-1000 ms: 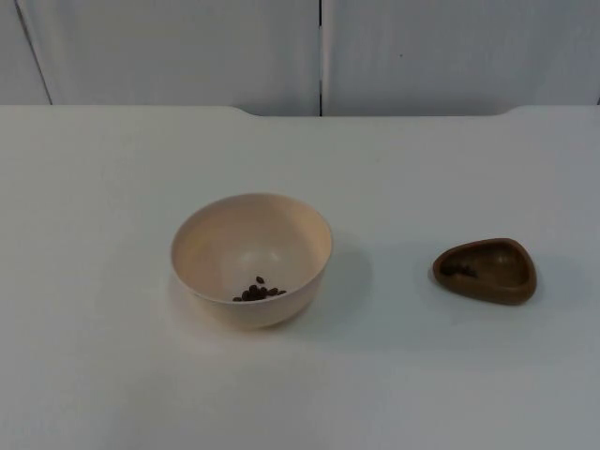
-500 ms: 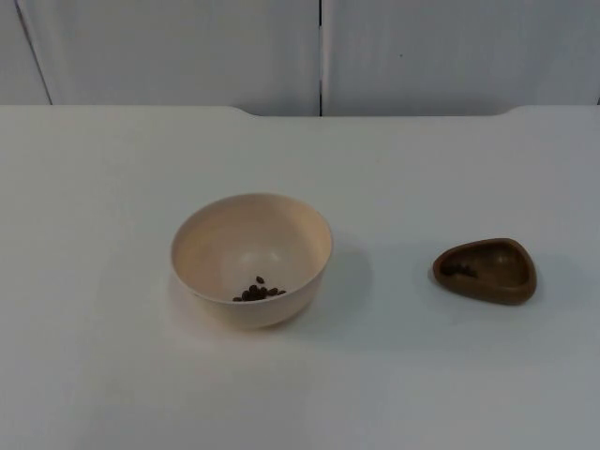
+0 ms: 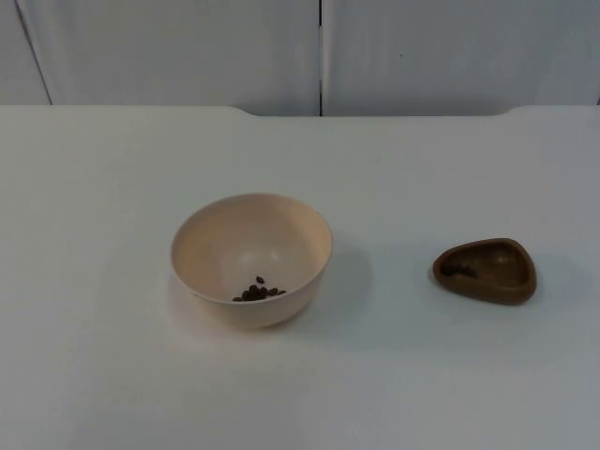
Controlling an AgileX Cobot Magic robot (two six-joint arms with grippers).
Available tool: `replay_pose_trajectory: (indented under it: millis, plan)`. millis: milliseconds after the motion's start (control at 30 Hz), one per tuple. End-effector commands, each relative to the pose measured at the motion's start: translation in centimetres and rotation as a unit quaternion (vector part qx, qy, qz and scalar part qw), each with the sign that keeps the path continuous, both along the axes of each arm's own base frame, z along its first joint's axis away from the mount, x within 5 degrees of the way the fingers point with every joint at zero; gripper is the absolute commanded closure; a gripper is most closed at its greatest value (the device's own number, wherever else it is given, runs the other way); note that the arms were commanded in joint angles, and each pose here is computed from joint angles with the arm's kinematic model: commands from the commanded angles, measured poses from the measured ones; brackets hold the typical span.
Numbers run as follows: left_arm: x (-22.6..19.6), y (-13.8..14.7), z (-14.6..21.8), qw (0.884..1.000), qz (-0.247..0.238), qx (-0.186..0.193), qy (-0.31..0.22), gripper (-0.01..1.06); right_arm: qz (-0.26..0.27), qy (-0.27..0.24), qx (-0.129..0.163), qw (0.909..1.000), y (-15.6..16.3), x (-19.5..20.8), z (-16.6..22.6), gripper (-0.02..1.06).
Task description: Pick up the bowl with the left hand and pour the coffee beans from the cup into the bowl with the right hand.
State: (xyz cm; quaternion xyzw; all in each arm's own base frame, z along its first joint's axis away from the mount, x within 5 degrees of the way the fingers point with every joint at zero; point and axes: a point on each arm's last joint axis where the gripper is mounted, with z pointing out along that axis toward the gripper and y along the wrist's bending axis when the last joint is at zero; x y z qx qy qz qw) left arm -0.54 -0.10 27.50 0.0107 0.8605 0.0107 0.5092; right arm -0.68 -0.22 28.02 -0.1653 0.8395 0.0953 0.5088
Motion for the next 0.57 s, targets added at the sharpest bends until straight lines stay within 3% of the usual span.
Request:
replay_pose_trajectory:
  millis: [0,533]
  plan:
    - [0.05,0.04,-0.08,1.0,0.005,-0.001,-0.003,0.0,-0.005,-0.004,0.001,1.0,0.0,-0.04,0.02,-0.01]
    - [0.05,0.04,-0.08,1.0,0.005,-0.001,-0.003,0.0,-0.129,-0.004,0.0,0.9916,0.18,-0.07,0.02,-0.01]
